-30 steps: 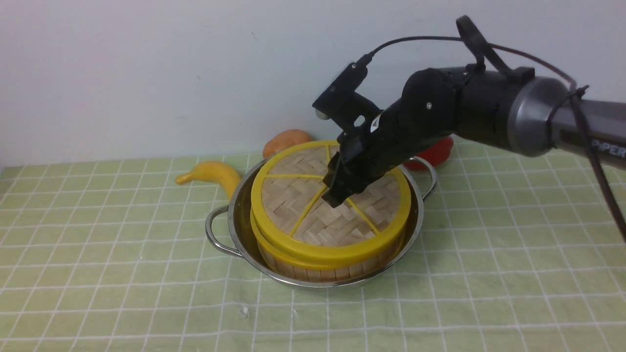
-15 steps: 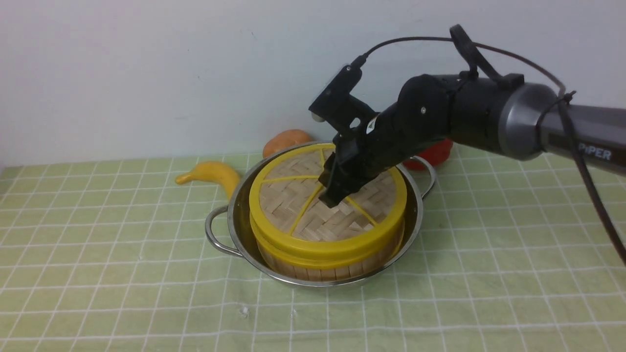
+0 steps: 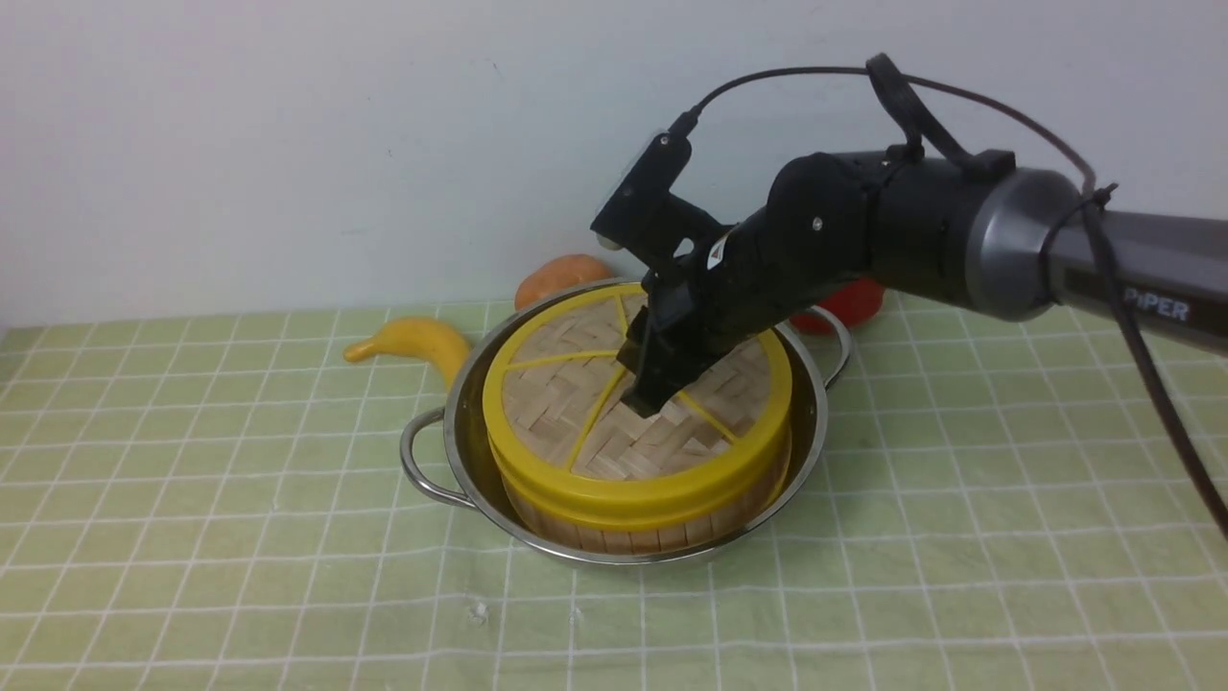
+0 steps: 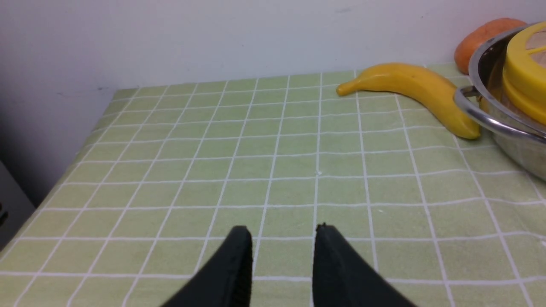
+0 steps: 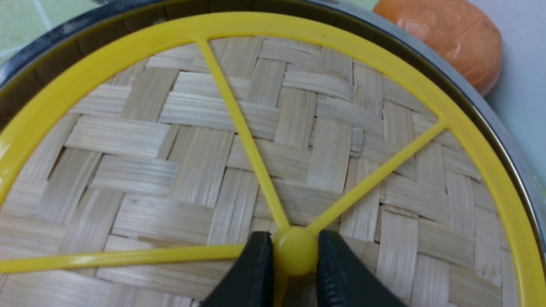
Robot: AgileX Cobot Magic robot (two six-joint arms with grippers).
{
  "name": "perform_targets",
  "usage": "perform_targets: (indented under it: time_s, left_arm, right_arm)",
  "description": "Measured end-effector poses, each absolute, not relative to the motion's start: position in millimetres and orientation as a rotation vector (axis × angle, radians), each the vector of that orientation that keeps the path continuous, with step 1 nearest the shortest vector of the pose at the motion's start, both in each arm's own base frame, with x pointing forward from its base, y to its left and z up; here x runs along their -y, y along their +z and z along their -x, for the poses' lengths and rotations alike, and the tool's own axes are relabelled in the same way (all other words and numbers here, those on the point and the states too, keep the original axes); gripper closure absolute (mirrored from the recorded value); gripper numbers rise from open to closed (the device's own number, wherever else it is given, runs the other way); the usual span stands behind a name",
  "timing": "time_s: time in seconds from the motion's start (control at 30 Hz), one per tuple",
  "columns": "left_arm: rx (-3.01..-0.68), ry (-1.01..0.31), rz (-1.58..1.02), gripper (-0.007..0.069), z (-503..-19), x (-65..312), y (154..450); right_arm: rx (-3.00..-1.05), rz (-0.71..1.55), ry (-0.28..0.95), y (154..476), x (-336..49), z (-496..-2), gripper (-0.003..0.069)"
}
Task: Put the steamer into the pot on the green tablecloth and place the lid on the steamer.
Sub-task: 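Place the bamboo steamer lid onto the steamer basket in the pot with the right gripper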
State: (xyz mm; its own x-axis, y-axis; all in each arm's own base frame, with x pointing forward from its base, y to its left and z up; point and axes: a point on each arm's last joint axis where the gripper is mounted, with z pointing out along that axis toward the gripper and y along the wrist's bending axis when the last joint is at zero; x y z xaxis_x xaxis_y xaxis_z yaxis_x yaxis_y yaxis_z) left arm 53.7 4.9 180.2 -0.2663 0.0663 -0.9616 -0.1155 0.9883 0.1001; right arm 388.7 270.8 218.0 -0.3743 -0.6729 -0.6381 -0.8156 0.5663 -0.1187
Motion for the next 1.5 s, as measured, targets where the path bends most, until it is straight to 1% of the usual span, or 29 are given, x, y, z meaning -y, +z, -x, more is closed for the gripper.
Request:
perform_targets:
  time_s: [0.33,0.73,0.97,1.5]
  left_arm:
    - [-1.832,0.174,0.036,0.0424,-54,-5,180]
    - [-1.832,0.174,0.036,0.0424,-54,-5,180]
    - [-1.832,0.174,0.036,0.0424,-54,-5,180]
    - [-1.832,0.174,0.036,0.0424,-54,-5,180]
  right_arm:
    - [-2.180,1.175,0.298,215,-272,-390,0.0514]
    - [-2.183,1.178,0.306,219,-272,-388,0.0514]
    - [-2.238,1.217,0.349,224,-271,-378,0.0515]
    - [-2.234,1.221,0.344,224,-271,-377,0.0515]
